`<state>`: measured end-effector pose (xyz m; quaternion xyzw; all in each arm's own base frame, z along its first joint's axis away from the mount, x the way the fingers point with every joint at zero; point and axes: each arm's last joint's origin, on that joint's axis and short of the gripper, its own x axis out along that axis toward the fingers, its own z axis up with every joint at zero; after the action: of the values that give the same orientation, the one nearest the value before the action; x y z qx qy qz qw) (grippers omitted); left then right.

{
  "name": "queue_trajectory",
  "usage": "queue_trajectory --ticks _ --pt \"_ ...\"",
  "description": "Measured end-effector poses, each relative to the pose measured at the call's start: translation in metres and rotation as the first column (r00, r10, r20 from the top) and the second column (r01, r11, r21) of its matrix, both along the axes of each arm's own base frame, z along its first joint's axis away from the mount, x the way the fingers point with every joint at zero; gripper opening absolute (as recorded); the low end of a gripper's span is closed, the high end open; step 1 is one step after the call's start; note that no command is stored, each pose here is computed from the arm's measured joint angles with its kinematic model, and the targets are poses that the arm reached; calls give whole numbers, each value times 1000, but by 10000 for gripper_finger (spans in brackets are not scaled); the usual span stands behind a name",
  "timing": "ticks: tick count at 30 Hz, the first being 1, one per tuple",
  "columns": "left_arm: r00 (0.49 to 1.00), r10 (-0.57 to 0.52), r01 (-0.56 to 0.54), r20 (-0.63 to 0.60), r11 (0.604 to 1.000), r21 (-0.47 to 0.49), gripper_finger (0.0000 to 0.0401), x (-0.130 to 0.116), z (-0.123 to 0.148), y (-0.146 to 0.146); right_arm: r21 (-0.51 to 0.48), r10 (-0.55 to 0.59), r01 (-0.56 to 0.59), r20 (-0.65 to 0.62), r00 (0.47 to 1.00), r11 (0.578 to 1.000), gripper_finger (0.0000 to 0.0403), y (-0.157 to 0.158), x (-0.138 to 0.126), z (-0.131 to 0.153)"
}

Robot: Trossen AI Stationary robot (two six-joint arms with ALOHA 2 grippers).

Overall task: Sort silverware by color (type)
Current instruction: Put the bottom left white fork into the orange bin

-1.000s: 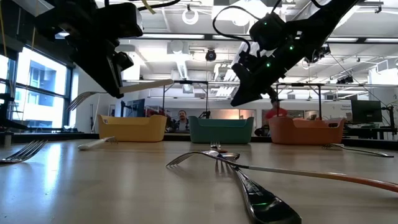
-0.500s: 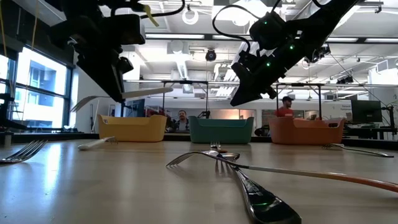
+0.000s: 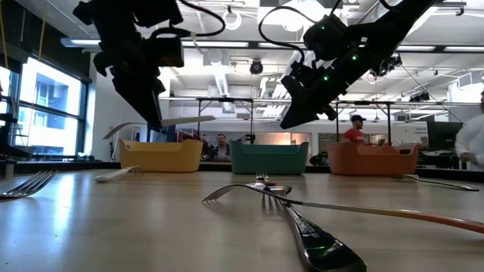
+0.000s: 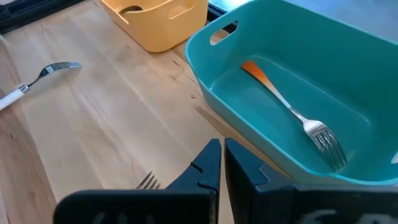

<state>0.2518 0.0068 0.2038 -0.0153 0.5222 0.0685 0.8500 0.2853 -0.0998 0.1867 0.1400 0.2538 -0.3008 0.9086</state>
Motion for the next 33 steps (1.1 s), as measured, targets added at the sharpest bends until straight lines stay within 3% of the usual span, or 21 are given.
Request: queue_trajectory --ticks 9,14,25,33 --pt "997 59 -58 -41 998 16 26 -13 5 22 -18 166 -165 110 980 986 5 -2 21 -15" --pt "994 110 -110 -16 994 25 26 -24 9 36 1 217 -218 91 972 976 5 -6 39 -31" --pt "949 314 -314 5 949 41 26 -60 22 74 -4 321 -321 41 946 947 5 -17 105 -5" --pt "903 429 -428 2 902 48 26 -77 24 97 -6 365 -365 43 930 931 5 -10 131 0"
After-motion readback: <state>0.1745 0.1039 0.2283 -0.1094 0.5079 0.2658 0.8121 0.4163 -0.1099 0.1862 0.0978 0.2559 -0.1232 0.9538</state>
